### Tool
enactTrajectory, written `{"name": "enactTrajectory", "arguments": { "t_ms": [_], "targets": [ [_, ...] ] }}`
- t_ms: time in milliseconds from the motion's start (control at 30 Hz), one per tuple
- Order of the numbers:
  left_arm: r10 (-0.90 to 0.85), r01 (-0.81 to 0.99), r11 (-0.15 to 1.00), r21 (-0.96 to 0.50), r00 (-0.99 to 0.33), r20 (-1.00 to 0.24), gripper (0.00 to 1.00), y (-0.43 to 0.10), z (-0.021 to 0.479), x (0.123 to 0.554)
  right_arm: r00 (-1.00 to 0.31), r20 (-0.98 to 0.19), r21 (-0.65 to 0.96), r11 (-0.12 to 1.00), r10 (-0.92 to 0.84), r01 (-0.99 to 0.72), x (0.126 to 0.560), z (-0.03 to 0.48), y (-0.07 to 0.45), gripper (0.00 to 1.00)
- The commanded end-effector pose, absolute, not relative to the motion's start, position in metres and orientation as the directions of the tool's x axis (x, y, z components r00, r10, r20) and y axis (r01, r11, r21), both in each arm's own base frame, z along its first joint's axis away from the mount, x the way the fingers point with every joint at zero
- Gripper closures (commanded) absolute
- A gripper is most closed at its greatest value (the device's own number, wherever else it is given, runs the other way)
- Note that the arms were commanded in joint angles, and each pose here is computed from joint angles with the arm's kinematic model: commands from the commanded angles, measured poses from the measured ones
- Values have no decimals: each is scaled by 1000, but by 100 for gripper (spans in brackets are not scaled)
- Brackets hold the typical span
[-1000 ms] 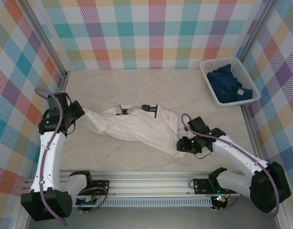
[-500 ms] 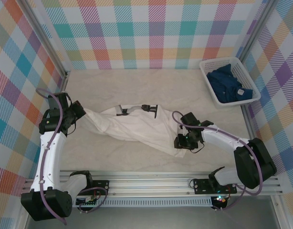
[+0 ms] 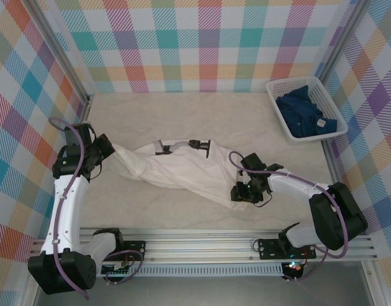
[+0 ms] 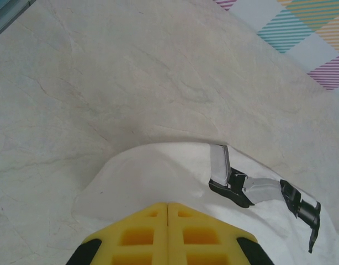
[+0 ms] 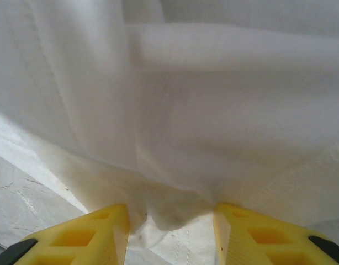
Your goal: Fold the inside-out t-shirt
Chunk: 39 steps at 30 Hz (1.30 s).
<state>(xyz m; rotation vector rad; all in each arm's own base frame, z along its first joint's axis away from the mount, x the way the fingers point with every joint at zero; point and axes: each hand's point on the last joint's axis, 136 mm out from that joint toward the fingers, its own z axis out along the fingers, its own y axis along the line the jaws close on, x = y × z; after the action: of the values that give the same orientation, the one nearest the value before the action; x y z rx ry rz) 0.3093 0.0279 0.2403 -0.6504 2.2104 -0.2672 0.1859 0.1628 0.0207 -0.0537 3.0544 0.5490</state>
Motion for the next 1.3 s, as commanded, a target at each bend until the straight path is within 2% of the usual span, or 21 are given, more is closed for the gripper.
{"name": "enactTrajectory", "arguments": {
  "t_ms": [0,200,367,467,867,1033,1200,1267],
  "targets": [
    [-537,-360,843,-398,-542,-647,100,30,241,311,-998,-32,344,937,-49,-57,181,17,163,57],
    [-537,-358,844,-400,-540,-649,100,30,242,311,-997,-47,346,935,-67,-79,188,13,167,69],
    [-537,-359,844,-400,-541,-648,100,30,241,312,-994,-74,339,936,-76,-97,195,19,168,85],
    [-535,-356,845,-399,-542,-648,100,30,242,312,-993,-88,334,937,-81,-106,197,27,167,89],
    [-534,-351,845,-403,-544,-647,100,29,241,312,-983,-167,313,941,-77,-127,197,65,158,85],
    [-532,-348,847,-403,-541,-651,100,29,243,311,-982,-170,314,940,-86,-136,202,63,161,85],
    [-531,-348,847,-402,-540,-653,100,29,243,310,-985,-147,320,938,-93,-136,202,54,164,90],
    [-533,-349,846,-404,-540,-651,100,29,242,310,-986,-138,315,939,-95,-135,200,51,163,86]
  ]
}}
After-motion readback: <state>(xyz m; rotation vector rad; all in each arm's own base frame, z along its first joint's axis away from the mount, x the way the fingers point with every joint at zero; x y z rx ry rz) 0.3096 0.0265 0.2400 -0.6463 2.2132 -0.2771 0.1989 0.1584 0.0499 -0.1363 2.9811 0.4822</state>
